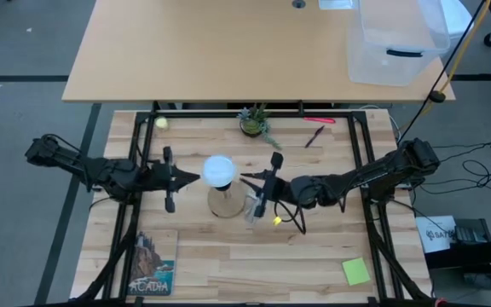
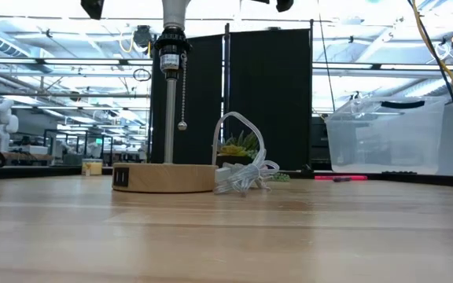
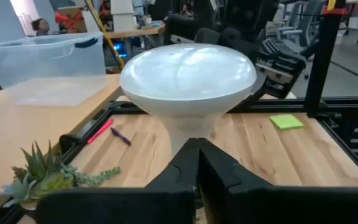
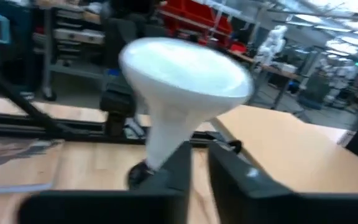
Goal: Screw lightbulb
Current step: Insert the lightbulb into the lamp
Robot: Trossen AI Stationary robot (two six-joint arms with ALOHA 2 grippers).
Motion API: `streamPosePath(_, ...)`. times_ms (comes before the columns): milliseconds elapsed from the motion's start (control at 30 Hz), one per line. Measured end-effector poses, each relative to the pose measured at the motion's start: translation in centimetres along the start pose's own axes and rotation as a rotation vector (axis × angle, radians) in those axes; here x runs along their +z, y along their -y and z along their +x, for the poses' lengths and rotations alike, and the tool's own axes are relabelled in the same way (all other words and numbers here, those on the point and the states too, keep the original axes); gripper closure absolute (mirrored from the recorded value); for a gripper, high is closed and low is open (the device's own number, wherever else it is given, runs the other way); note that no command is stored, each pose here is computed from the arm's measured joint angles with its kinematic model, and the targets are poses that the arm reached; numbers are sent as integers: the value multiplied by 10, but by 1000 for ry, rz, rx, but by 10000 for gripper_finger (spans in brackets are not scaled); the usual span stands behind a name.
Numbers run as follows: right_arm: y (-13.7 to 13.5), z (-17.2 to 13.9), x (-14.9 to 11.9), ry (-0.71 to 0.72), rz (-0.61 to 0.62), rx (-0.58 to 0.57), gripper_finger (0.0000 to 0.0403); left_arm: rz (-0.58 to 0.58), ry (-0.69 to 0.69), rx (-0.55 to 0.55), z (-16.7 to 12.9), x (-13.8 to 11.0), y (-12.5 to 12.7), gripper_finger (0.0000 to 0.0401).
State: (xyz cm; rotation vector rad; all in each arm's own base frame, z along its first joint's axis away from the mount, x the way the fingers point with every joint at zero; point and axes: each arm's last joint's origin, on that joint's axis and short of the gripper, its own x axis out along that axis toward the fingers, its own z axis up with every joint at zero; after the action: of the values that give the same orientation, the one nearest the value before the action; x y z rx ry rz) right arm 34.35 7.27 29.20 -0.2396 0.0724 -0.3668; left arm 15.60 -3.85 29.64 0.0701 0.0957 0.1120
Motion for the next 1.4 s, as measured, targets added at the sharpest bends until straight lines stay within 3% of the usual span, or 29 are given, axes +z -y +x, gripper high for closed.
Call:
streamPosePath(67,1,0,0,-2,-6,-33,394,-3,12,-6,0,1,1,398)
streamPosePath(433,8,2,16,90,-15,-85,401,-6,100,-26,-4,10,6,400)
streamPosePath(1400,5,9,16,62,6,-25,403,-34,84,66,6,8,-6,401)
